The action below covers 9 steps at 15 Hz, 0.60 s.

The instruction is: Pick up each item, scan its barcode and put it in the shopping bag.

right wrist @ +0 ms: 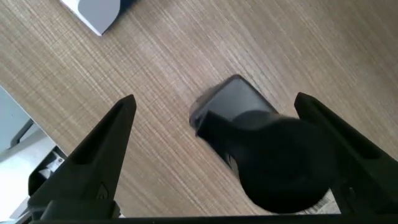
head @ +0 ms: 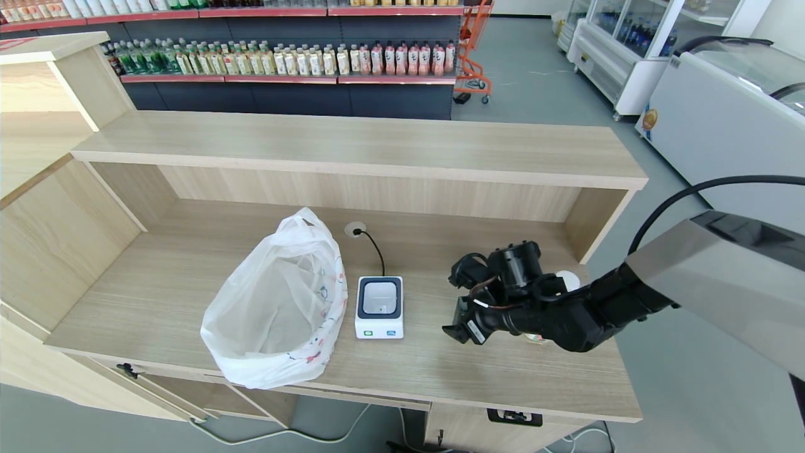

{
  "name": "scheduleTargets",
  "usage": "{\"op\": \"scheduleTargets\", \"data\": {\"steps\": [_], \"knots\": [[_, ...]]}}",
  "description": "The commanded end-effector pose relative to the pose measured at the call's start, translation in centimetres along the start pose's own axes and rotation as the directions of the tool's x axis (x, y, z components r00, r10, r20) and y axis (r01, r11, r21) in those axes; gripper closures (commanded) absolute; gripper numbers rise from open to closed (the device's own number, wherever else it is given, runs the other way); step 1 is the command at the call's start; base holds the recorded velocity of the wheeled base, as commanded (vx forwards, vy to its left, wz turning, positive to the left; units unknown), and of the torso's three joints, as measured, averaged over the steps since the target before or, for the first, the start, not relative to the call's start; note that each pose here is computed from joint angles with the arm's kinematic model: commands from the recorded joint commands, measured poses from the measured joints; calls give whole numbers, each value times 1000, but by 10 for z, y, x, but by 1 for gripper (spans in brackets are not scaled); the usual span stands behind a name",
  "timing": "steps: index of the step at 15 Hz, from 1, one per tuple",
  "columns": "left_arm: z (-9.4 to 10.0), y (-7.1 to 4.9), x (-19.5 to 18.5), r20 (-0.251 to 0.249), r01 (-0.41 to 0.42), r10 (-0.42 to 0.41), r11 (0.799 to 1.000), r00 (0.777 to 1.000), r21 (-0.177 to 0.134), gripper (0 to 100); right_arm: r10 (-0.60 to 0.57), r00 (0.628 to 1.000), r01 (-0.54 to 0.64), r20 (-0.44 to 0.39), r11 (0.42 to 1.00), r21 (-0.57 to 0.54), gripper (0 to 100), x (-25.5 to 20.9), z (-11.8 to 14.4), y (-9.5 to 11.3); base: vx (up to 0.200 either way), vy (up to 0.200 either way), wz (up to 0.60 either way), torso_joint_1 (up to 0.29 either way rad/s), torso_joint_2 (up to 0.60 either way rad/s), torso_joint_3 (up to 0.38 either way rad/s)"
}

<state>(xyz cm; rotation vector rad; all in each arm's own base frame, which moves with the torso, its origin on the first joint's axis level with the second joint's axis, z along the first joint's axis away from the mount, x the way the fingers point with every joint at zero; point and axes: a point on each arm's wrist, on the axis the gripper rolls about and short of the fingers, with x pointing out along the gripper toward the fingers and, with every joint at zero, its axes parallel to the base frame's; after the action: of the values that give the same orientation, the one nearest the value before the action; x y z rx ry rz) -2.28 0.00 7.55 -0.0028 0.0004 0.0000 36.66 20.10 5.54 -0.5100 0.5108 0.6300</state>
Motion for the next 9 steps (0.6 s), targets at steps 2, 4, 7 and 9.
{"op": "scheduleTargets", "data": {"steps": [2,4,7,9], "knots": [[0,0,0,0,0,0,1000,1000,0,0,6,1000,-6,8,1000,-6,0,20,0,2,0,0,0,0,0,0],[0,0,0,-1,0,0,1000,1000,0,0,5,1000,-5,14,1000,-5,0,28,1,3,0,0,0,0,0,0],[0,0,0,0,0,0,1000,1000,0,0,7,1000,-6,23,1000,-5,100,32,1,3,0,0,0,0,0,0],[0,0,0,0,0,0,1000,1000,0,0,7,999,-7,35,1000,-4,100,31,3,2,0,0,0,0,0,0]]}}
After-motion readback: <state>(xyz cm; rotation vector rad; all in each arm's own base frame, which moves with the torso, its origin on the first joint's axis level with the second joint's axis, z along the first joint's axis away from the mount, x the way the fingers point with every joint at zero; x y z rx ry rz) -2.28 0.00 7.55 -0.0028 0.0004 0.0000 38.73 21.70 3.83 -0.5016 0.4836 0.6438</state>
